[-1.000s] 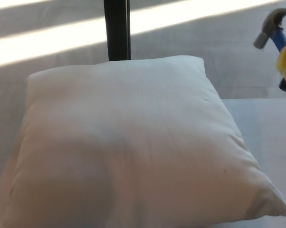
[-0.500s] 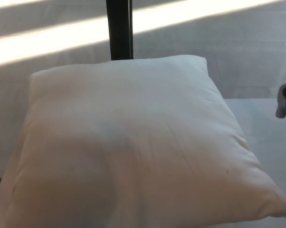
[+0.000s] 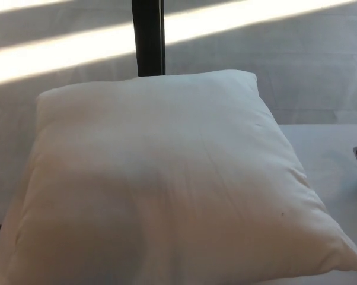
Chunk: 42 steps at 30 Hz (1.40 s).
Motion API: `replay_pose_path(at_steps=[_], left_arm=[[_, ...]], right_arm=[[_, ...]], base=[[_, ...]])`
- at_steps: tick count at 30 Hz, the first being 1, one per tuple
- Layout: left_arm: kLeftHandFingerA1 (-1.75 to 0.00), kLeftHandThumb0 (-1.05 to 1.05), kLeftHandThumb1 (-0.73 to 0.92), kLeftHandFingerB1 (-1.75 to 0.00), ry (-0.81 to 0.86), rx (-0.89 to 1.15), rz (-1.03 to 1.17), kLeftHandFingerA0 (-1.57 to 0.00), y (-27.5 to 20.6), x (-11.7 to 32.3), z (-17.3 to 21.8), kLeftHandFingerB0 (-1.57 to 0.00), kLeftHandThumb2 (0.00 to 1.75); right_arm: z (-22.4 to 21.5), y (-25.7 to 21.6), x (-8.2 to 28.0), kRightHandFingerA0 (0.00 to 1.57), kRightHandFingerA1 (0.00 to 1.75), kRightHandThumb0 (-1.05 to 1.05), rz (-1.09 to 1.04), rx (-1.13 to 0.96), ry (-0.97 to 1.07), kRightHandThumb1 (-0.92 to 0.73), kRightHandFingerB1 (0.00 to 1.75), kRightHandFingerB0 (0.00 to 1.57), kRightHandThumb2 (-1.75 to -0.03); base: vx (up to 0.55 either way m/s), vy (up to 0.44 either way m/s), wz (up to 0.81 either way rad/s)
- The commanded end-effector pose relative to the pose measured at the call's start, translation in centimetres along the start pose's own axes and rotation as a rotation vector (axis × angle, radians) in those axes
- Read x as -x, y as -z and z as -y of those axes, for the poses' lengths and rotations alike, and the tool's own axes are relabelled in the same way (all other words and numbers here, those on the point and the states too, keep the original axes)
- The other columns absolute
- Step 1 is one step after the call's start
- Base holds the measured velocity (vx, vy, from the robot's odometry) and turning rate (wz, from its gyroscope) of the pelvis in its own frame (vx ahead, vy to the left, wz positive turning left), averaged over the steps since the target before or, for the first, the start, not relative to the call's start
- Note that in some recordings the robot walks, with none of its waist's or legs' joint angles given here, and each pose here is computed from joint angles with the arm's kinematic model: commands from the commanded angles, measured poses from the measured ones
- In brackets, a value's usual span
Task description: A hammer is kept on the right hand side and a pillow is kept on the left hand side on the desk infront of the robot and the robot uses its right hand to pick up the hammer and makes a downward swinging motion to hit the pillow
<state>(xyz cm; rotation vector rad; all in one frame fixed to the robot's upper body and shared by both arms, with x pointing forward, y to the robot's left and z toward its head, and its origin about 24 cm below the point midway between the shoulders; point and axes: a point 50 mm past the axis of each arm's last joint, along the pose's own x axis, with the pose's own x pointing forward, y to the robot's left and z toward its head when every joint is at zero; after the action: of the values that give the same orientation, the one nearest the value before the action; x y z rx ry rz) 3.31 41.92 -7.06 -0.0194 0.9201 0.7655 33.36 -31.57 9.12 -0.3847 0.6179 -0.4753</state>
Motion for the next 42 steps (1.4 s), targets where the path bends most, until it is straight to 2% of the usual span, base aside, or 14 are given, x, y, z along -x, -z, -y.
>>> replay_pose_path(at_steps=[1, 7, 9, 10, 16, 17, 19, 20, 23, 30, 31, 33, 35, 42], left_arm=[[-0.54, -0.74, 0.82, -0.48, -0.025, -0.013, 0.003, -0.76, -0.2, 0.3, -1.1, -0.66, 0.65], [-0.53, -0.73, 0.82, -0.47, -0.023, -0.007, -0.004, -0.74, -0.2, 0.2, -1.1, -0.64, 0.65], [-0.56, -0.72, 0.81, -0.49, -0.024, 0.019, 0.002, -0.77, -0.2, 0.3, -1.1, -0.67, 0.64], [-0.55, -0.72, 0.83, -0.47, -0.023, -0.001, -0.003, -0.75, -0.1, 0.3, -1.1, -0.65, 0.65], [-0.55, -0.73, 0.82, -0.48, -0.02, 0.014, 0.002, -0.77, 0.0, 0.3, -1.1, -0.64, 0.65], [-0.55, -0.72, 0.81, -0.48, -0.026, 0.013, -0.001, -0.78, 0.0, 0.3, -1.0, -0.66, 0.64], [-0.55, -0.72, 0.81, -0.48, -0.026, 0.013, -0.001, -0.78, 0.0, 0.3, -1.0, -0.66, 0.64], [-0.53, -0.73, 0.81, -0.47, -0.029, 0.006, 0.0, -0.78, 0.0, 0.3, -1.0, -0.66, 0.65], [-0.53, -0.73, 0.81, -0.48, -0.032, 0.009, 0.0, -0.79, 0.1, 0.3, -1.0, -0.67, 0.65], [-0.61, -0.79, 0.65, -0.55, -0.027, 0.017, 0.002, -0.74, 0.0, 0.3, -1.0, -0.63, 0.85], [-0.55, -0.74, 0.81, -0.49, -0.028, 0.019, 0.002, -0.76, 0.0, 0.3, -1.0, -0.65, 0.65], [-0.54, -0.72, 0.82, -0.47, -0.027, 0.009, -0.001, -0.75, 0.0, 0.3, -1.0, -0.64, 0.65], [-0.53, -0.72, 0.82, -0.47, -0.031, 0.007, -0.001, -0.75, 0.0, 0.3, -1.0, -0.65, 0.65], [-0.53, -0.73, 0.81, -0.48, -0.037, 0.012, -0.003, -0.77, 0.0, 0.3, -1.1, -0.67, 0.64]], right_arm=[[-0.3, -0.2, 2.2, 0.92, 1.75, -0.22, 0.787, 0.754, 0.359, -0.59, 1.23, 0.85, -0.86], [-3.0, 3.1, 2.1, 1.02, 1.7, -0.28, 0.742, 0.847, 0.213, -0.56, 1.32, 0.83, -0.92], [-4.1, 4.8, 2.1, 0.94, 1.65, -0.23, 0.753, 0.867, 0.134, -0.62, 1.2, 0.84, -0.86], [-4.5, 5.6, 2.1, 0.94, 1.55, -0.24, 0.722, 0.877, 0.082, -0.66, 0.73, 0.84, -0.73], [-5.3, 7.6, 1.8, 0.82, 1.09, -0.39, 0.592, 0.89, -0.121, -0.71, 0.4, 0.37, -0.6], [-5.3, 8.1, 1.6, 0.55, 0.82, -0.53, 0.509, 0.933, -0.175, -0.75, 0.34, 0.17, -0.62], [-5.3, 8.1, 1.6, 0.55, 0.82, -0.53, 0.503, 0.938, -0.182, -0.75, 0.34, 0.17, -0.62], [-5.1, 8.4, 1.4, 0.11, 0.55, -0.72, 0.429, 0.939, -0.207, -0.58, 0.29, 0.05, -0.93], [-4.6, 8.6, 1.2, 0.0, 0.19, -0.9, 0.348, 0.889, -0.246, -0.65, 0.1, 0.01, -0.99], [-3.2, 8.1, 1.1, 0.0, 0.21, -1.05, 0.319, 0.882, -0.215, -0.7, 0.01, 0.0, -1.08], [-3.0, 7.9, 1.1, 0.0, 0.24, -1.05, 0.318, 0.867, -0.216, -0.69, 0.03, 0.0, -1.11], [-2.0, 7.1, 1.0, 0.0, 0.0, -1.04, 0.289, 0.761, -0.205, -0.86, 0.0, 0.0, -0.66], [-1.5, 6.8, 1.1, 0.0, 0.0, -1.01, 0.289, 0.704, -0.201, -0.85, 0.0, 0.0, -0.66], [3.6, 5.0, 1.3, 0.0, 0.15, -1.05, 0.303, 0.29, -0.084, -0.67, 0.03, 0.0, -1.08]], base=[[0.0, 0.0, 0.0], [0.0, 0.0, 0.0], [0.0, 0.0, 0.0], [0.0, 0.0, 0.0], [0.0, 0.0, 0.0], [0.0, 0.0, 0.0], [0.0, 0.0, 0.0], [0.0, 0.0, 0.0], [0.0, 0.0, 0.0], [0.0, 0.0, 0.0], [0.0, 0.0, 0.0], [0.0, 0.0, 0.0], [0.0, 0.0, 0.0], [0.0, 0.0, 0.0]])
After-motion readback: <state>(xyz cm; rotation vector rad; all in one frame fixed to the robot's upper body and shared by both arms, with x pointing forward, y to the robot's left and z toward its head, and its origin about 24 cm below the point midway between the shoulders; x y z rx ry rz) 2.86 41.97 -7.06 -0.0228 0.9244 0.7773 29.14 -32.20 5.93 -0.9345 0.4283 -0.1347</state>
